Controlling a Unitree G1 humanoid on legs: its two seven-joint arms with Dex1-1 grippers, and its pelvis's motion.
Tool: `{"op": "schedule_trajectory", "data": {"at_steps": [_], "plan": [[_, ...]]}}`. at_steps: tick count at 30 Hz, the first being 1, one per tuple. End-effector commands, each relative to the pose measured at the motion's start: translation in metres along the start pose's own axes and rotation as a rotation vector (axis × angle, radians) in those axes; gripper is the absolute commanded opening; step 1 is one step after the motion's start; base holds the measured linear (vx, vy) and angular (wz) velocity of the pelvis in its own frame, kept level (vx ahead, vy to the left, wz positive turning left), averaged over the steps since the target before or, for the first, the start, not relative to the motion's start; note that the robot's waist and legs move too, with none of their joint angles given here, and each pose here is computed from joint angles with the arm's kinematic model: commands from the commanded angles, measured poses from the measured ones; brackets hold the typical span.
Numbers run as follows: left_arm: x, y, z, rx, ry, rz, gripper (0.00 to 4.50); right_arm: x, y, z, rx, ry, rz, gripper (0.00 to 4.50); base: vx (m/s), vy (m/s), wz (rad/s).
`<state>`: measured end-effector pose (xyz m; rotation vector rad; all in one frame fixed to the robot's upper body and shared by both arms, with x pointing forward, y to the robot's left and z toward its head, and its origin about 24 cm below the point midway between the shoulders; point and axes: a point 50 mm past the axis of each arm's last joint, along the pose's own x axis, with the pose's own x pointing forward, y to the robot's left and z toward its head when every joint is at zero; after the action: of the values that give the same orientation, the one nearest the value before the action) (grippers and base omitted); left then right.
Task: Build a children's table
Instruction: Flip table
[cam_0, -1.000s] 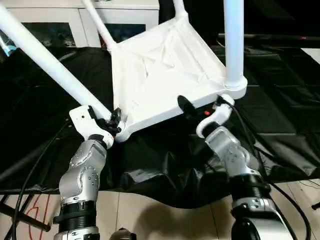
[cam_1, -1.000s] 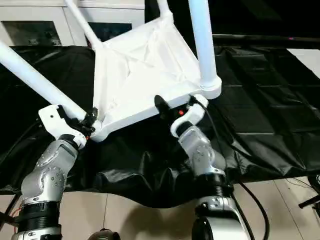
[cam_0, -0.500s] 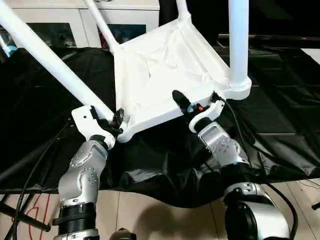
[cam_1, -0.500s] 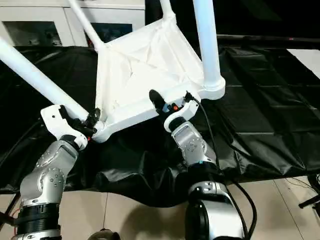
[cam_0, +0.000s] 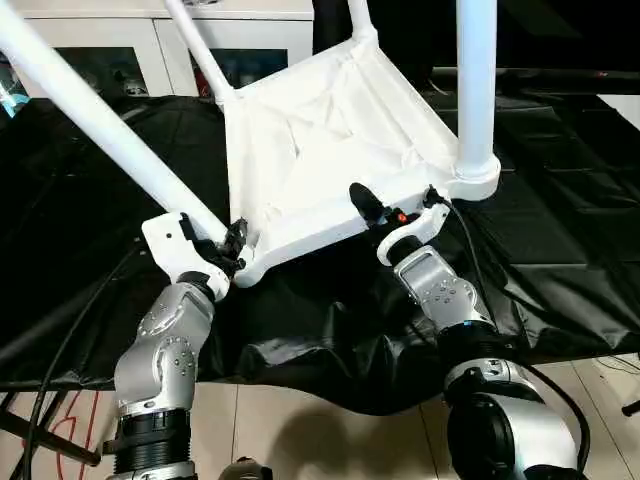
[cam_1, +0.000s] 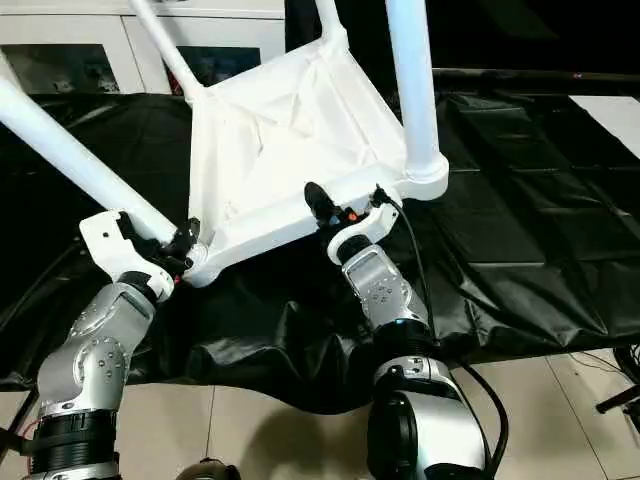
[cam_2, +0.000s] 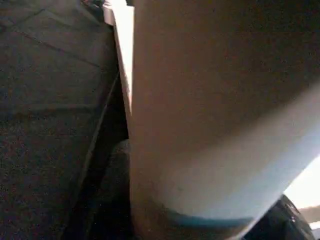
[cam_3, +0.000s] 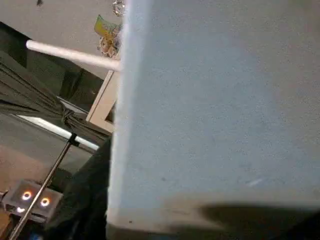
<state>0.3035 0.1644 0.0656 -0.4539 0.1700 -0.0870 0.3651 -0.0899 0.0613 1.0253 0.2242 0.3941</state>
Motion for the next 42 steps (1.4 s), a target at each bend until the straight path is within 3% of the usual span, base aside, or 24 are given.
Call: {"op": "schedule_trajectory", "data": {"at_steps": [1, 2, 5, 11, 13, 16, 17, 18, 20, 21, 23, 24, 26, 27, 35, 42], "plan": [[0.003, -0.014, -0.023, -0.073, 0.129, -0.084, 2.10, 0.005, 0.009, 0.010, -0.033, -0.023, 0.033, 2.29, 0.000, 0.000, 0.00], [0.004, -0.012, -0.023, -0.053, 0.131, -0.071, 2.10, 0.005, 0.009, 0.011, -0.036, -0.026, 0.032, 2.17, 0.000, 0.000, 0.00], [0.003, -0.009, -0.022, -0.056, 0.129, -0.078, 2.80, 0.005, 0.009, 0.015, -0.079, -0.038, 0.024, 2.07, 0.000, 0.000, 0.00], [-0.013, -0.003, -0.025, -0.024, 0.203, -0.179, 3.28, 0.005, 0.011, 0.038, -0.138, -0.122, -0.002, 2.04, 0.000, 0.000, 0.00], [-0.032, 0.002, -0.032, 0.047, 0.297, -0.275, 3.42, 0.004, 0.013, 0.055, -0.172, -0.183, -0.022, 2.04, 0.000, 0.000, 0.00], [-0.049, 0.009, -0.035, 0.152, 0.362, -0.331, 3.68, 0.003, 0.015, 0.069, -0.209, -0.223, -0.035, 2.04, 0.000, 0.000, 0.00], [-0.049, 0.009, -0.035, 0.152, 0.362, -0.331, 3.68, 0.003, 0.015, 0.069, -0.209, -0.223, -0.035, 2.04, 0.000, 0.000, 0.00], [-0.054, 0.011, -0.032, 0.226, 0.351, -0.350, 3.80, 0.001, 0.016, 0.077, -0.239, -0.248, -0.046, 2.04, 0.000, 0.000, 0.00], [-0.055, 0.010, -0.029, 0.276, 0.327, -0.360, 3.80, 0.000, 0.017, 0.083, -0.265, -0.263, -0.055, 2.04, 0.000, 0.000, 0.00], [-0.055, 0.009, -0.028, 0.286, 0.323, -0.362, 4.02, 0.000, 0.017, 0.084, -0.270, -0.266, -0.057, 2.04, 0.000, 0.000, 0.00], [-0.054, 0.003, -0.021, 0.363, 0.270, -0.381, 4.15, -0.002, 0.019, 0.089, -0.366, -0.248, -0.073, 2.04, 0.000, 0.000, 0.00], [-0.053, -0.005, -0.016, 0.421, 0.243, -0.419, 4.18, -0.002, 0.022, 0.089, -0.473, -0.208, -0.081, 2.04, 0.000, 0.000, 0.00], [-0.053, -0.009, -0.014, 0.456, 0.229, -0.441, 4.39, -0.003, 0.022, 0.090, -0.500, -0.199, -0.088, 2.04, 0.000, 0.000, 0.00], [-0.054, -0.018, -0.011, 0.504, 0.213, -0.496, 4.47, -0.003, 0.023, 0.092, -0.528, -0.198, -0.104, 2.04, 0.000, 0.000, 0.00], [-0.052, -0.045, 0.001, 0.617, 0.135, -0.617, 4.50, -0.008, 0.022, 0.103, -0.622, -0.210, -0.196, 2.04, 0.000, 0.000, 0.00], [-0.043, -0.069, 0.039, 0.672, -0.025, -0.642, 4.50, -0.016, 0.030, 0.113, -0.718, -0.178, -0.225, 2.04, 0.000, 0.000, 0.00]]}}
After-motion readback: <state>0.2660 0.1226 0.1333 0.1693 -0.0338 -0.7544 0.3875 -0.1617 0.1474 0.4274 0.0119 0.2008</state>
